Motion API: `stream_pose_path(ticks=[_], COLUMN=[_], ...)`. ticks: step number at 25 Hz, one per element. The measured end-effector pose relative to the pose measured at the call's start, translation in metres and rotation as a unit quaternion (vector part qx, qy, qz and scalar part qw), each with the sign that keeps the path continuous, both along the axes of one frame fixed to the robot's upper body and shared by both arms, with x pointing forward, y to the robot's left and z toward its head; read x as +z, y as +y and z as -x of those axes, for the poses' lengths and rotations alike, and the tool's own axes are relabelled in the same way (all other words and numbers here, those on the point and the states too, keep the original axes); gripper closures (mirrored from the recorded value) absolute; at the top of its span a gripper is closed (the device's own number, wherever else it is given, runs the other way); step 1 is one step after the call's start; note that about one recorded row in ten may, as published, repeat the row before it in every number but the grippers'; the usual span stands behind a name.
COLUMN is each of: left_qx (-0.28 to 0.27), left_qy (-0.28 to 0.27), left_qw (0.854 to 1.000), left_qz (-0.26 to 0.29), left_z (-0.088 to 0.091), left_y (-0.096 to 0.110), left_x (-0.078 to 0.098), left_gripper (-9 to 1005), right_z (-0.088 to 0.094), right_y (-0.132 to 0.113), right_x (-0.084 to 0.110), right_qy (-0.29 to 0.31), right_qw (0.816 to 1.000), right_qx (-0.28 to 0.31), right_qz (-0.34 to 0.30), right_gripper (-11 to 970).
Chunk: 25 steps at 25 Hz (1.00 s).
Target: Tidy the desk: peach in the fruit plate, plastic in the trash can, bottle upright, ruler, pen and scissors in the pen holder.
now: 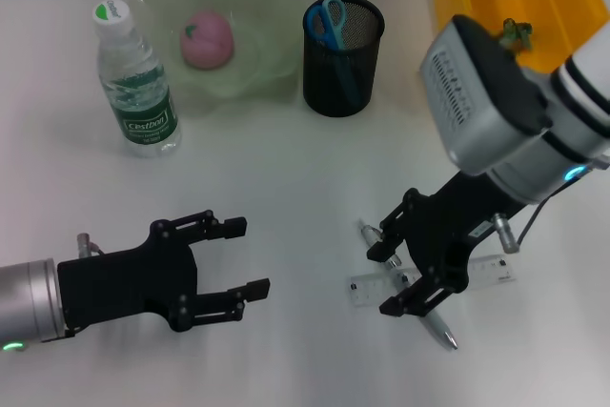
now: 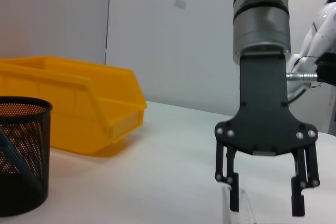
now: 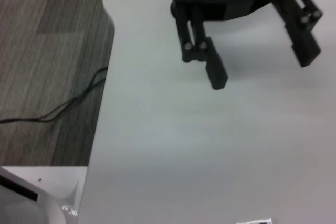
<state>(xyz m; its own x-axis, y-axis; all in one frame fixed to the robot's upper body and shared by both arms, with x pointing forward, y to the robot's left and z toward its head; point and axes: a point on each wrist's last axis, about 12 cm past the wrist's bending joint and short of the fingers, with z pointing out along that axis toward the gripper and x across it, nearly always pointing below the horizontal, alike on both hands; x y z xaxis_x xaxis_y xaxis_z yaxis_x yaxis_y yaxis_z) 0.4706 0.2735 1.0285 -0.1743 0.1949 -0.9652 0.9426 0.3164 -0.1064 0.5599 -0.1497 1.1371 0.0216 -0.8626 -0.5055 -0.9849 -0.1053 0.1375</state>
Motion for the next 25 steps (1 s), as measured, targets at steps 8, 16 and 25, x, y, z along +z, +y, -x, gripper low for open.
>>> stream_pose_path(ticks=[8, 16, 25], left_qx=[0.005, 0.007, 0.007], left_qy=[0.0, 0.004, 0.003], left_qw=[1.0, 1.0, 1.0], left_qz=[0.002, 0.003, 0.005], left_z=[0.0, -0.002, -0.001], left_y=[0.0, 0.0, -0.001], left_x=[0.0, 0.0, 0.0], left_gripper=[211, 211, 211], right_z=[0.003, 0.003, 0.004], right_y=[0.01, 0.02, 0.026], right_x=[-0.008, -0.017, -0.019], right_qy=[-0.02, -0.048, -0.056], right_qw=[1.0, 0.998, 0.997], right_qx=[0.019, 0.033, 0.044], right_qz=[0.015, 0.027, 0.031], right_gripper=[325, 329, 334])
